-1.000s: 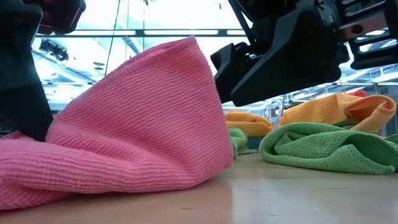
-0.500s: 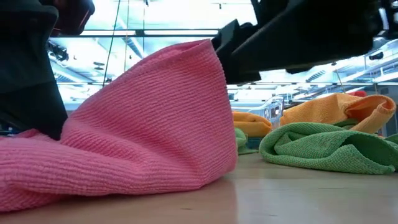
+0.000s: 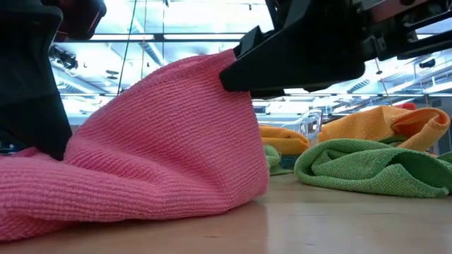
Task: Fold microfiber towels
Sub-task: Fold the bottom pink microfiber cloth
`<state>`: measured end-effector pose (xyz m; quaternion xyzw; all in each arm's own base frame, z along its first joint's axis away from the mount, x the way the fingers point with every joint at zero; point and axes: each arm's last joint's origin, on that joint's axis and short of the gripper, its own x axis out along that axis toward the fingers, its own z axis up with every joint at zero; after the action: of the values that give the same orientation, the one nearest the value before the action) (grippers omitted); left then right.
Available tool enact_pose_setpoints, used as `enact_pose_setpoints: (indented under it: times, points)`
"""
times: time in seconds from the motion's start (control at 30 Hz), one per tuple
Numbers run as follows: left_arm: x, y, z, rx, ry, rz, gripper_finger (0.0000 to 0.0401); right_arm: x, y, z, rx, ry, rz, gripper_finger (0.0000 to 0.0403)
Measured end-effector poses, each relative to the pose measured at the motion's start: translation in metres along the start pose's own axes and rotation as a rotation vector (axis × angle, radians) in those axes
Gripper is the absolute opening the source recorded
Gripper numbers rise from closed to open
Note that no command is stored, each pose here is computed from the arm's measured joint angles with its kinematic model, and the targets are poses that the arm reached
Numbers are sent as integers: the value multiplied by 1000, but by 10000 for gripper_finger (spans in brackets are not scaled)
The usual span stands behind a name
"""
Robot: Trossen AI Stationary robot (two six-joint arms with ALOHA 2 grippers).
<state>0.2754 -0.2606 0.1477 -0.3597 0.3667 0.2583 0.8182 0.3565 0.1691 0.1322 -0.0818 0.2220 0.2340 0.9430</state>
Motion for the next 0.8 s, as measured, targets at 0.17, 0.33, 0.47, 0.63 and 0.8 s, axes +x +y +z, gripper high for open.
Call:
enact_pose_setpoints:
  times: [0.17,0.33,0.47,0.63,0.8]
  points:
    - [-5,-2,2,16,1,-17,11,-2,-5,2,-10,-5,25,24]
    - [-15,-10,2,28,34,-50,27,-11,-16,14,41,11,71,10]
    - [-16,-9,1,40,63,-41,18,-12,-28,21,95,76,107,9]
    - [-14,-5,3,52,77,8,12,-9,-40,18,110,109,77,9]
    - [-13,-1,6,65,70,47,21,-11,-53,13,133,138,39,11]
